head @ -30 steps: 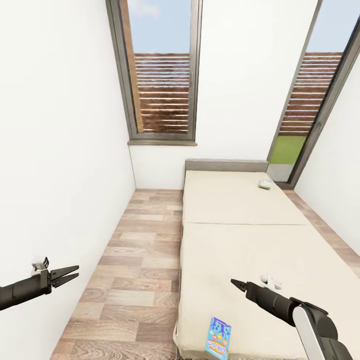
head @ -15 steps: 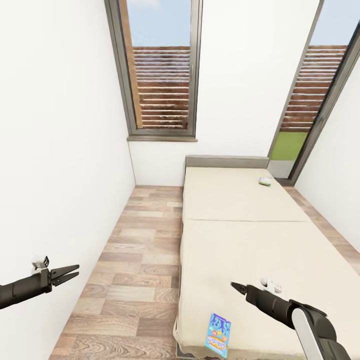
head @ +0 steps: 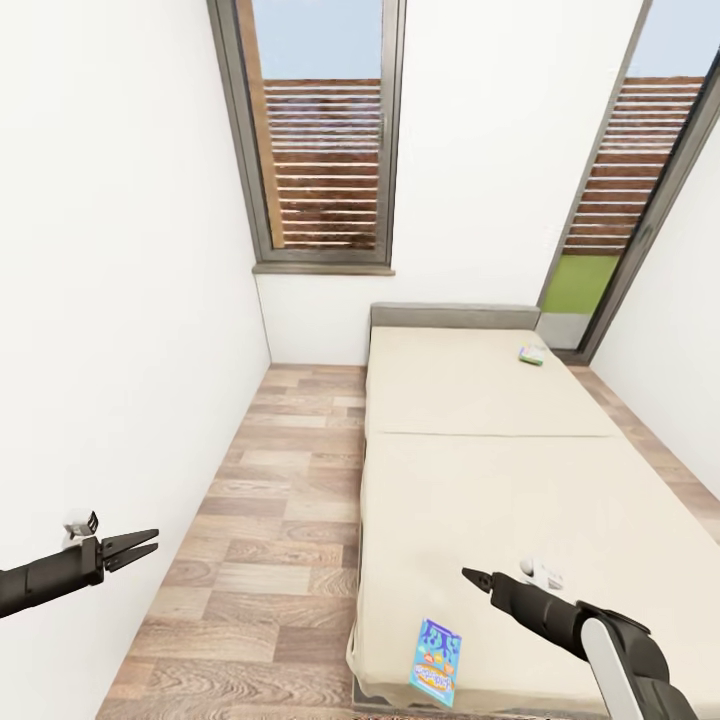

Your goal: Put all the toys in the child's room - the three board games (two on the bed and one on the table), the two jigsaw puzzles on the table, and the tennis ball on the table - inside the toy box on the table in the child's room.

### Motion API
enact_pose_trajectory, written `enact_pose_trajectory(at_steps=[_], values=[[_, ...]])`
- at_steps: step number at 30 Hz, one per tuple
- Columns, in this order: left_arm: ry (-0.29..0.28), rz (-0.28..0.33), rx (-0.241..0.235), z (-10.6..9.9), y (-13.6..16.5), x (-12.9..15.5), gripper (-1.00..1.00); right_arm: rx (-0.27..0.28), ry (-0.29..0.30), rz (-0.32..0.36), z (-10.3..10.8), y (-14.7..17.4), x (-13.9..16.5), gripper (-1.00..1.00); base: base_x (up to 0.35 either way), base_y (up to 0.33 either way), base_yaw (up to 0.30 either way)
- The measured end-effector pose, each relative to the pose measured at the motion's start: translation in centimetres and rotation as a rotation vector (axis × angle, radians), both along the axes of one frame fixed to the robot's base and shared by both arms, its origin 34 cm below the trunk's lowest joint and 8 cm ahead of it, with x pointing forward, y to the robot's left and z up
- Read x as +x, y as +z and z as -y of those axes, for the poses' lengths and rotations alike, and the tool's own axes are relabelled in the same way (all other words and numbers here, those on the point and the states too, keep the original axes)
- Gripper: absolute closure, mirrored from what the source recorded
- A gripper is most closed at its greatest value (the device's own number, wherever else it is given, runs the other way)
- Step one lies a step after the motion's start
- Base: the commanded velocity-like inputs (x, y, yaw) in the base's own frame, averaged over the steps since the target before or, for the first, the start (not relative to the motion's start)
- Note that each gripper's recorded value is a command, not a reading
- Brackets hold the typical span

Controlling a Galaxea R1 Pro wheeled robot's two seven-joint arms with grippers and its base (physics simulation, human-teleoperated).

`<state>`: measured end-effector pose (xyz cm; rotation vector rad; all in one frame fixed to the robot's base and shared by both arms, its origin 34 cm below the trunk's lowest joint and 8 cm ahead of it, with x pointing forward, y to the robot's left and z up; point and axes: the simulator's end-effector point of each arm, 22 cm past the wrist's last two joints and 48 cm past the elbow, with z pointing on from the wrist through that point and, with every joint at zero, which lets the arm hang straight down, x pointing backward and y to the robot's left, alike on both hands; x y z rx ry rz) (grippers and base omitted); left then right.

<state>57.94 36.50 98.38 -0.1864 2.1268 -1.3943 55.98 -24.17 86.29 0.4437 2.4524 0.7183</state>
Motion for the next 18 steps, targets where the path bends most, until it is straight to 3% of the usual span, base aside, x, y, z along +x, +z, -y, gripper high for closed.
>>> enact_pose_trajectory(at_steps=[7, 18], values=[[-0.001, -0.01, 0.0, 0.0, -0.5, 0.0, -1.0, 0.001, 0.021, -0.027, -1.0, -1.1, -0.4, -1.0, 0.0, 0.0, 0.0], [-0.001, -0.028, 0.003, 0.0, -1.4, -0.1, -1.0, -0.075, 0.028, -0.068, -0.9, -1.2, 2.1, -1.0, 0.0, 0.0, 0.0]])
